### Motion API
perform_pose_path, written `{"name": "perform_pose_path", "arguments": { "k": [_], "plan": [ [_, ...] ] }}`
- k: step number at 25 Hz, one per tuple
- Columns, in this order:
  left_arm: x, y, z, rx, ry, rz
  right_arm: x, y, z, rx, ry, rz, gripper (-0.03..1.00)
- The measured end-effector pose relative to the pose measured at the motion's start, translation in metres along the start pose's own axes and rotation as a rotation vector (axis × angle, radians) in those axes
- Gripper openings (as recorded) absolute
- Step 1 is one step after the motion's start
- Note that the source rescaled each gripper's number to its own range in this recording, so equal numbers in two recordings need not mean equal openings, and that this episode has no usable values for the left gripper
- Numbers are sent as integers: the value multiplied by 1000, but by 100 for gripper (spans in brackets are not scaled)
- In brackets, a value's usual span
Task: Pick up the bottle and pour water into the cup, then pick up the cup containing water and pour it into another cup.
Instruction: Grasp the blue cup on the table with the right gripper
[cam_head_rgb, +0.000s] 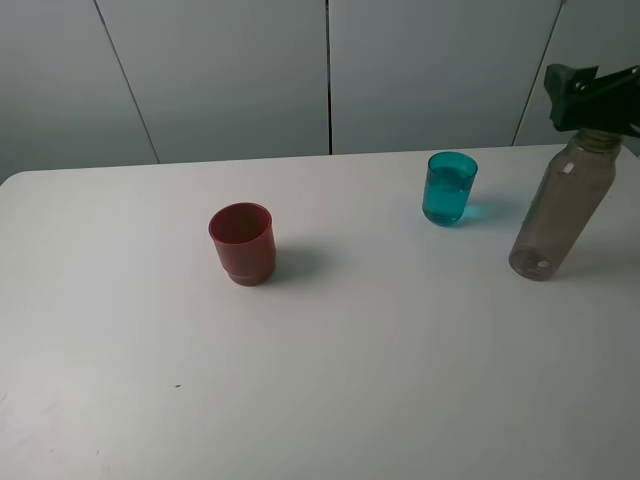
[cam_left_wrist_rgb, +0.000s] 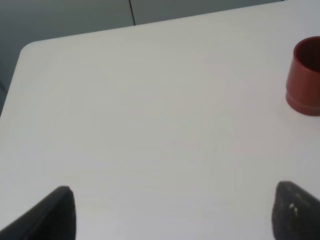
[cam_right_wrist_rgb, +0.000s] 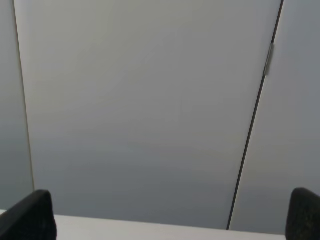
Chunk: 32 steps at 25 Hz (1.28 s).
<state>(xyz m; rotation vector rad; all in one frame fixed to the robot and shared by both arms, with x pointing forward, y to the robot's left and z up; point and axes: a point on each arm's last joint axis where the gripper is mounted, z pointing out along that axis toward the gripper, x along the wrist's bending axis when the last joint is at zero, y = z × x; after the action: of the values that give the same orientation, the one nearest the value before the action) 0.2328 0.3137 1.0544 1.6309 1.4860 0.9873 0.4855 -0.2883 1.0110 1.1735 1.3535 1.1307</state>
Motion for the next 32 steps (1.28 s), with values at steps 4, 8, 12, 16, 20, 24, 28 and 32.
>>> {"name": "perform_pose_path", "arguments": {
  "k": [4,8,12,16,20,24,28,32],
  "plan": [
    [0,0,0,0,0,0,4,17,-11,-28,59,47,100],
    [0,0,0,0,0,0,20,31,-14,23,225,117,100],
    [0,0,0,0,0,0,43,32,-16,65,323,175,100],
    [0,0,0,0,0,0,66,23,-12,96,377,116,100],
    [0,0,0,0,0,0,88,0,-1,180,373,59,100],
    [0,0,0,0,0,0,114,-29,7,266,340,43,100],
    [0,0,0,0,0,0,142,-50,7,260,282,38,100],
    [0,0,0,0,0,0,150,-74,9,315,195,45,100]
  ]
}}
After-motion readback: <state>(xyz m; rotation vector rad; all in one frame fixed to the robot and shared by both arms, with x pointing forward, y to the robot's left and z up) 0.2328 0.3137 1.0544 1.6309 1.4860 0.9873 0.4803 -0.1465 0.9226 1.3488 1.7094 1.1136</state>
